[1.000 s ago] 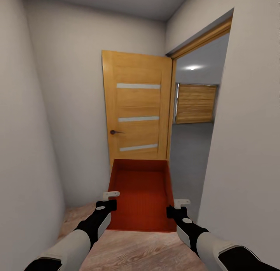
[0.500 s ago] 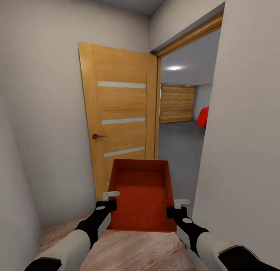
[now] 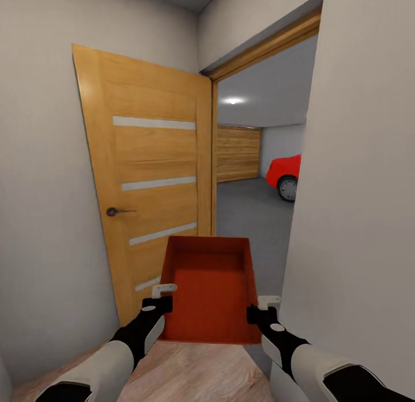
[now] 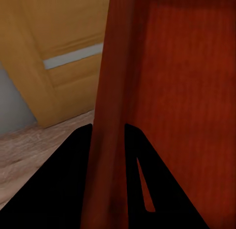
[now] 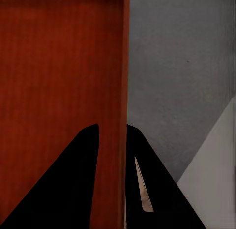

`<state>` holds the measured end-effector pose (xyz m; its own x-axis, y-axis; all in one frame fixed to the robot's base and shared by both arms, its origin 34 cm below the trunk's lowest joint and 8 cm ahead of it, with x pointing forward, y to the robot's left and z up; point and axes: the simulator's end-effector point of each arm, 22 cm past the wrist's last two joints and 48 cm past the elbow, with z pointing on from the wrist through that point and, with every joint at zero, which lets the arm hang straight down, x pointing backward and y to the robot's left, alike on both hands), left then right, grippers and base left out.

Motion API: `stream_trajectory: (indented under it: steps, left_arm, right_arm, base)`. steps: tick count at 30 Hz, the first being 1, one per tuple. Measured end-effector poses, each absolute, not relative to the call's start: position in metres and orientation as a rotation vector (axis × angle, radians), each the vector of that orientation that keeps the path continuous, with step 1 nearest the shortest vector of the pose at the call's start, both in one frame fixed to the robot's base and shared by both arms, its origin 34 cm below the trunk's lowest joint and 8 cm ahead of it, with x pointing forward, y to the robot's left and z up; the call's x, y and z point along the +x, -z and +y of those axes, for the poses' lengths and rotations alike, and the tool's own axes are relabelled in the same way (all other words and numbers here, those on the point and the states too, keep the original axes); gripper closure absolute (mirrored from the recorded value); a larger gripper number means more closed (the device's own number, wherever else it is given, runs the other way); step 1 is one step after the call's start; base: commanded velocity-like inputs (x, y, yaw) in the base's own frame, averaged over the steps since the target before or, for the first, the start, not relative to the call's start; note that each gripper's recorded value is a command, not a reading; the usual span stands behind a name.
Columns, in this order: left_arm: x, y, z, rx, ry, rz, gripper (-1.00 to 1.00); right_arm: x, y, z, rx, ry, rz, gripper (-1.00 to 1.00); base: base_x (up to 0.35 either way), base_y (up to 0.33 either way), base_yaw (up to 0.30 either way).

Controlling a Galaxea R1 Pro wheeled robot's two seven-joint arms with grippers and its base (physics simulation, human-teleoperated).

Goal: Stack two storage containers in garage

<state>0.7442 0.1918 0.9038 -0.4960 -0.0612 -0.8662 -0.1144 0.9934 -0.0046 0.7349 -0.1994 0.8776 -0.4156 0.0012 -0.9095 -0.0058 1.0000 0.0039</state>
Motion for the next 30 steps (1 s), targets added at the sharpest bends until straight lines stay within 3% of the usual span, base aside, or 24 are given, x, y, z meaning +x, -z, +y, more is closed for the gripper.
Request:
stream_trajectory:
  steps: [20, 30]
  left_arm:
    - [0.7442, -0.9040, 0.1914, -0.122, -0.065, 2.091, 1.00]
    - [0.7442, -0.9039, 0.1916, -0.123, -0.065, 2.091, 1.00]
  right_arm:
    - [0.7349, -0.8777, -0.1998, -0.002, -0.008, 1.999, 1.00]
    - [0.7349, -0.8777, -0.1995, -0.003, -0.008, 1.999, 1.00]
  base:
    - [0.311, 0.190, -0.286]
    - [0.311, 0.190, -0.089]
